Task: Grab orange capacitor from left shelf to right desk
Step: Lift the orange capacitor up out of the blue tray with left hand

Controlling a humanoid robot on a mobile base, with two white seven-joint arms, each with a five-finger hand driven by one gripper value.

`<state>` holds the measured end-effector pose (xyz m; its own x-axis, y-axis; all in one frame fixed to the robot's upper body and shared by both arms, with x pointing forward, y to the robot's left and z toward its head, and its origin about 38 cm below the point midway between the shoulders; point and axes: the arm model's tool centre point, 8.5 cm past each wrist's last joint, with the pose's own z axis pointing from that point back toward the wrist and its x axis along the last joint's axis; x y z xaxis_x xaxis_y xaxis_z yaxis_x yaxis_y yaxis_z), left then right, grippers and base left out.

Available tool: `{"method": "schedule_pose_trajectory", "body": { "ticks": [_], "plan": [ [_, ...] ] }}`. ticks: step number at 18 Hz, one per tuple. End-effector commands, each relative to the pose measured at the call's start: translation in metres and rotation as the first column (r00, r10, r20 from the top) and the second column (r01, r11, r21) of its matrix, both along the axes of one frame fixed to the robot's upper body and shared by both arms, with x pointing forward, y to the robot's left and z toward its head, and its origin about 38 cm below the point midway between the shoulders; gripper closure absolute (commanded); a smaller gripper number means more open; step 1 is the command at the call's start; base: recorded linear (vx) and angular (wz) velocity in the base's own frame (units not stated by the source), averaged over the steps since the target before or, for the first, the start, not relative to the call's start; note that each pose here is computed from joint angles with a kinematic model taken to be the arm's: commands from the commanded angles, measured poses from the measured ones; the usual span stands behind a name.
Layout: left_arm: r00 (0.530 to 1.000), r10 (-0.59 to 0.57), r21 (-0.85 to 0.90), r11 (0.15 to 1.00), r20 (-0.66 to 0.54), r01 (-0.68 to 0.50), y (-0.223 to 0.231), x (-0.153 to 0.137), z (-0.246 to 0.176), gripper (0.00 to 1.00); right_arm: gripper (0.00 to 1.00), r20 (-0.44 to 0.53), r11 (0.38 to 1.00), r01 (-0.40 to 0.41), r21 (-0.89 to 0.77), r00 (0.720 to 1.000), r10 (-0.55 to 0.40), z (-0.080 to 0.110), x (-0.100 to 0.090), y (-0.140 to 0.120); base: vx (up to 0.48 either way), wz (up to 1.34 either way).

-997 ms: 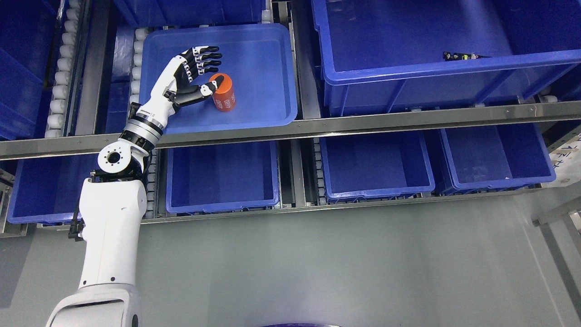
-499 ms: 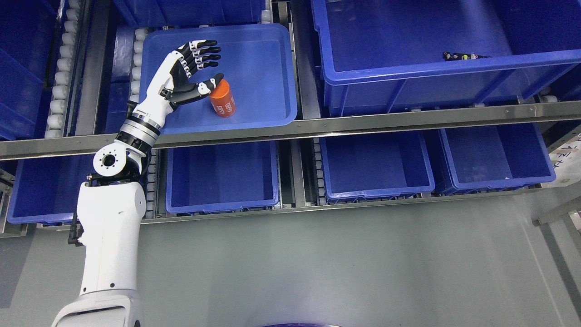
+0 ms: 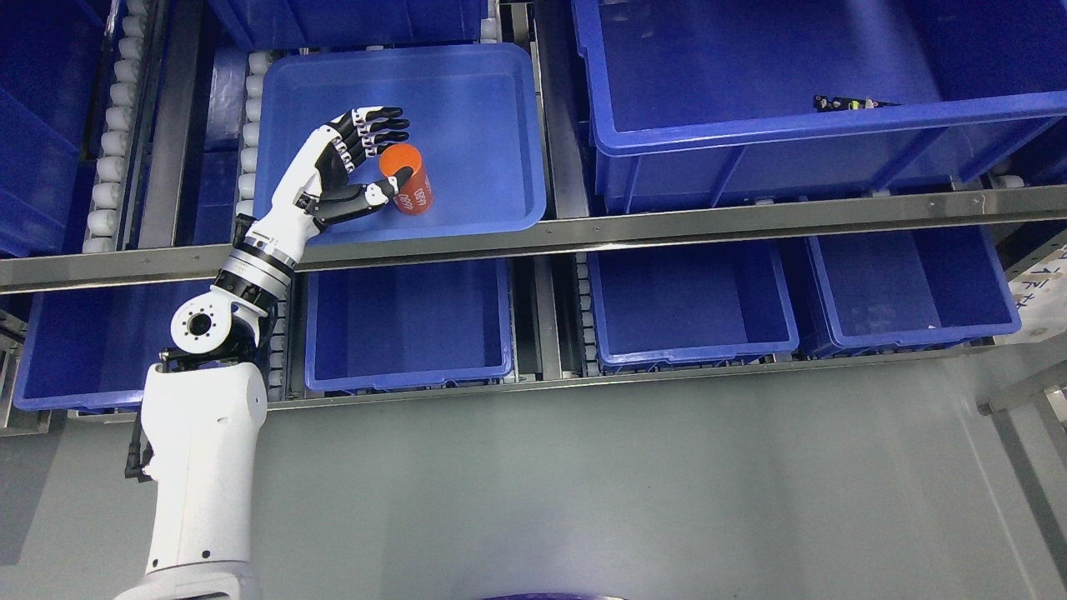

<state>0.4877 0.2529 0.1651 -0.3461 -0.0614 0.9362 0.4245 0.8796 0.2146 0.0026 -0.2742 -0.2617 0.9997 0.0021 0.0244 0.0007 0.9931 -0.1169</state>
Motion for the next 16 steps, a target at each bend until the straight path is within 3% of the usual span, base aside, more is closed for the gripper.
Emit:
{"method": "schedule_pose_trajectory", "body": {
  "ticks": [1,16],
  "plan": [
    [1.000,0.004,0.009,1.000,0.014,-0.004,0.000,0.000,0.005,0.49,0.00,-0.002,1.000,0.007,-0.017,1.000,-0.008,0.001,-0.007,-0.011,0.000,0.00],
    [0.998,0.005,0.061,0.998,-0.069,-0.001,-0.001,0.001,-0.024,0.46,0.00,-0.002,1.000,0.007,-0.017,1.000,-0.008,0.001,-0.007,-0.011,0.000,0.00]
  ]
}}
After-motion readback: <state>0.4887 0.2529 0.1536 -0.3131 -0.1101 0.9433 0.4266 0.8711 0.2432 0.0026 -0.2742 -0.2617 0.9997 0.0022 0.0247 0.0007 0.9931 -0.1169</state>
